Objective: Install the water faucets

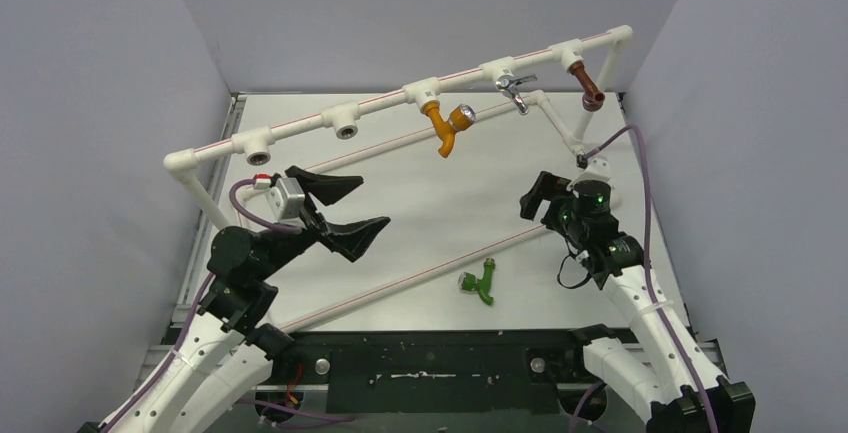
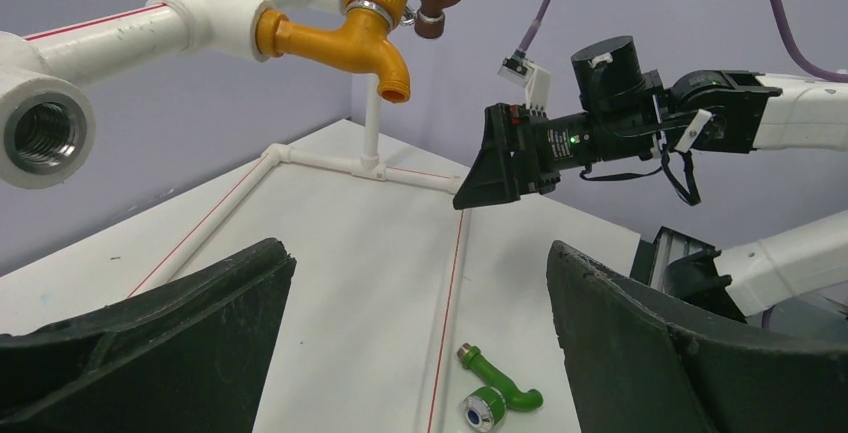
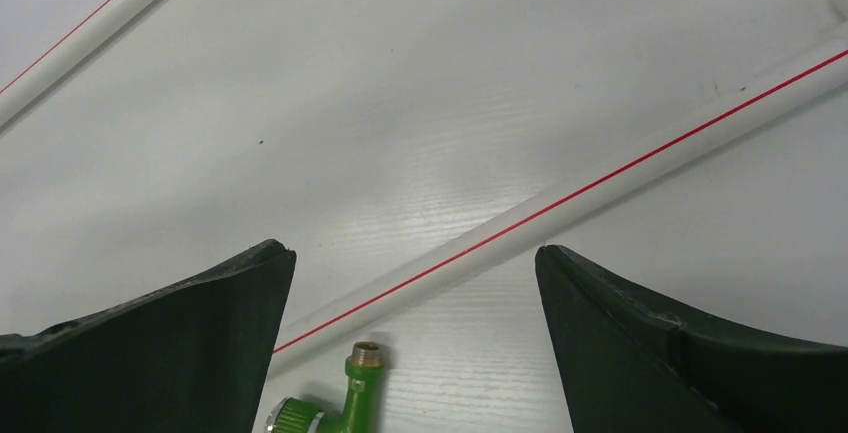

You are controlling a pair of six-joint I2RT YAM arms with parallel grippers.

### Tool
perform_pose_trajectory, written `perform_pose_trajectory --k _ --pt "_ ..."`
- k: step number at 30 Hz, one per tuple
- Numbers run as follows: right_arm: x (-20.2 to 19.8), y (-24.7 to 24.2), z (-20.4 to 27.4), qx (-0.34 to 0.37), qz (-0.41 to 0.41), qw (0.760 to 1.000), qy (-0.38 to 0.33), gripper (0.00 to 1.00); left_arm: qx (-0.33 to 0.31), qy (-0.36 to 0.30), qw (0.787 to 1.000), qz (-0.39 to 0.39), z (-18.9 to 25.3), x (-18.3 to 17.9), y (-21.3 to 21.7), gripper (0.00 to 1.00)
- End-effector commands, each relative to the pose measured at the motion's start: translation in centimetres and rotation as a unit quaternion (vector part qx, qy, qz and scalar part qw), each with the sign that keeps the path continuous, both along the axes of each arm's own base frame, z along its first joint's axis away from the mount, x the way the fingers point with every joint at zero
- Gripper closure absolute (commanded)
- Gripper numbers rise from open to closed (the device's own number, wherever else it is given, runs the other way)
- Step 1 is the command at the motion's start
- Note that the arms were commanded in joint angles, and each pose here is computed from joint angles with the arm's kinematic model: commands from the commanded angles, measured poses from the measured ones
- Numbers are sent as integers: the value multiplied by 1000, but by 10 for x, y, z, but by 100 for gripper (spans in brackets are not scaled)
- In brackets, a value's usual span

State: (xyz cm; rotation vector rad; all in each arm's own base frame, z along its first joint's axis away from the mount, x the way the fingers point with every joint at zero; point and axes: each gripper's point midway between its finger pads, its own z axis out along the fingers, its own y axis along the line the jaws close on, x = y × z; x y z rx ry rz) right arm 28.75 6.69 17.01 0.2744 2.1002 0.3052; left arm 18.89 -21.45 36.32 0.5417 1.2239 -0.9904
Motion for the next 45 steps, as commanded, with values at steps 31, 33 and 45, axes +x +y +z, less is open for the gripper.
perform_pose_trajectory --k 31,33,45 --pt "-73 103 -111 15 12 988 156 42 -25 -25 999 -8 29 -7 0 3" --pt "-75 102 -116 9 2 987 162 43 -29 -29 999 -9 31 -9 1 3" --pt "-87 103 -143 -17 -12 981 190 49 -32 -28 999 -11 33 -11 1 3"
